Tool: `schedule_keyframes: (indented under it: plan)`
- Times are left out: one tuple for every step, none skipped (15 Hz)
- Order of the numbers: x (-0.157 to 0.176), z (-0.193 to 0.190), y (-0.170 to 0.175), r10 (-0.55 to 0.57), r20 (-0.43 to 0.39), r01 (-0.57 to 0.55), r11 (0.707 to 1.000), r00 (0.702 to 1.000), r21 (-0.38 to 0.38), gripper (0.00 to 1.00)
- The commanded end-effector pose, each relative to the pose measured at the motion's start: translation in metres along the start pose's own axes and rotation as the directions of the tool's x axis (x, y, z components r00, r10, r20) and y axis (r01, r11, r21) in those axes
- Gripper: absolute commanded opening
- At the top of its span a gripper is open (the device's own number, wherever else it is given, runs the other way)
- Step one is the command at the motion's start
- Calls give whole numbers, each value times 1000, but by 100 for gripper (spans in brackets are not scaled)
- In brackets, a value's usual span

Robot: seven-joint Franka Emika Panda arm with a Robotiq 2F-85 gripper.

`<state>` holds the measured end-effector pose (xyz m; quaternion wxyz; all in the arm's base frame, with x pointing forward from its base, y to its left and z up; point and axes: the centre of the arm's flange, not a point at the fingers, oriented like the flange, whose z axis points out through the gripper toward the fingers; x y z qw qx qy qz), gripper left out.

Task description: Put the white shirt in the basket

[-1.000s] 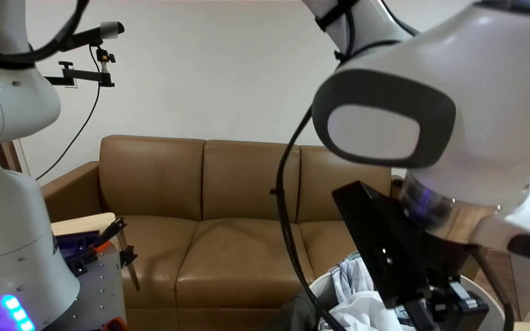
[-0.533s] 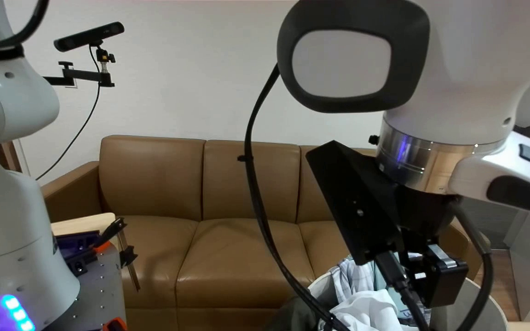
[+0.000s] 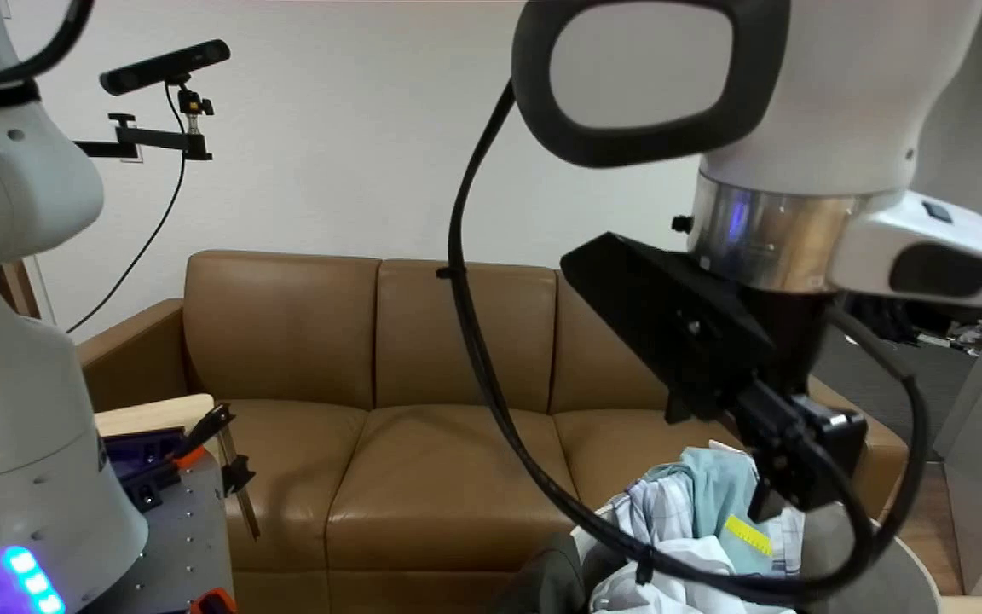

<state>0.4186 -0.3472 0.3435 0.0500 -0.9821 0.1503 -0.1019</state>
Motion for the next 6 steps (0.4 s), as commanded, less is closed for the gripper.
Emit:
schedule_keyframes:
  plan:
    - [-6, -37, -75, -187, 64, 192, 978, 980, -87, 100]
    - [-6, -37, -92, -208, 63, 213, 971, 976, -107, 100]
    - [-4, -37, -106, -210, 59, 216, 969, 976, -116, 100]
    - [8, -28, -78, -191, 46, 194, 976, 981, -97, 100]
    - [7, -31, -94, -207, 45, 210, 972, 977, -102, 100]
    - [6, -33, -103, -216, 44, 219, 970, 976, -102, 100]
